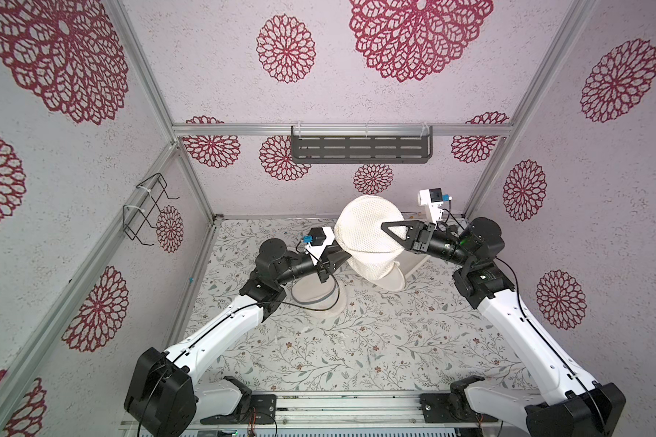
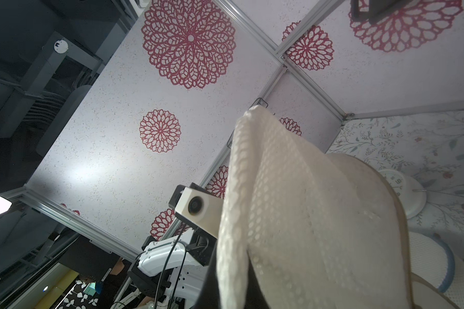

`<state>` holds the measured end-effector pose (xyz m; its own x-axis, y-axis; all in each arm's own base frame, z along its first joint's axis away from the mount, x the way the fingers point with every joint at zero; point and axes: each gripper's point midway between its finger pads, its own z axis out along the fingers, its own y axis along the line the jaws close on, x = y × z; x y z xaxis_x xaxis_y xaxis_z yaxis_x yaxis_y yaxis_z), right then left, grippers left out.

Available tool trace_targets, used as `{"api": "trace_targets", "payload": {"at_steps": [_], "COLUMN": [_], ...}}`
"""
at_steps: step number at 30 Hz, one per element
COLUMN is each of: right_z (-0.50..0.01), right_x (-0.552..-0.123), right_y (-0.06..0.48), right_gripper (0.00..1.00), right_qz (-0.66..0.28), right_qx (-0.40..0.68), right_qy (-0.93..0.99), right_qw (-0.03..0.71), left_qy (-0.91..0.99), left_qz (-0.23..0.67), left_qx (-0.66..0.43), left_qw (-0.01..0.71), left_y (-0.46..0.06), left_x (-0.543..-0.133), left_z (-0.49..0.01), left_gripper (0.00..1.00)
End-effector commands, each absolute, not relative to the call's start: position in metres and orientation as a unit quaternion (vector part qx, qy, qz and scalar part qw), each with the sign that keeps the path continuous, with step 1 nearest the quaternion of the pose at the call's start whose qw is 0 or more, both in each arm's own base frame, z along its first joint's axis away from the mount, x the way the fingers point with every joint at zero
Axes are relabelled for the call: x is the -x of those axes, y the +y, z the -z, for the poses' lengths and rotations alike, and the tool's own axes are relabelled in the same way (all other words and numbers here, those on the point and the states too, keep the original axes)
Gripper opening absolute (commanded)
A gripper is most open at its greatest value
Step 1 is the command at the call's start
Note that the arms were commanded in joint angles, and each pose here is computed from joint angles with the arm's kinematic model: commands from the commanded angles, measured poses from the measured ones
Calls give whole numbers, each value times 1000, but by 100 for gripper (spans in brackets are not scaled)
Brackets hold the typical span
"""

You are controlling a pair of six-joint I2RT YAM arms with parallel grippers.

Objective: Turn the laundry bag inside out
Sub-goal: Turn over the laundry bag.

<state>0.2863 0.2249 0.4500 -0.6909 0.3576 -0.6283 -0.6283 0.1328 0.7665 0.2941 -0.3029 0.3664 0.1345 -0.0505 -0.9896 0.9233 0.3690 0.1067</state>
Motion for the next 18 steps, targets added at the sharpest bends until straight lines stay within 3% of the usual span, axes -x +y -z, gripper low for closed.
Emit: {"api": "trace_targets", "payload": {"at_steps": [1, 2, 14, 18], "right_z": [-475, -476, -490, -482], "right_x": [-278, -280, -309, -320], "right_y": [219, 218, 181, 175], "right_gripper": [0, 0, 0, 0], "right_qz": [-659, -659, -692, -693], "right_qx": [111, 104, -36, -81], "right_qy": [619, 617, 563, 567], "right_qw": [412, 418, 451, 438], "left_qy": [519, 522, 567, 580], "left_qz": [385, 387, 404, 336], "left_qx": [-415, -413, -381, -370], "left_qw": [640, 638, 609, 644], "left_y": [-310, -311, -321, -323], "left_x": [-291, -290, -286, -296], "left_z": [-375, -373, -334, -325], "left_gripper": [6, 0, 0, 0]}}
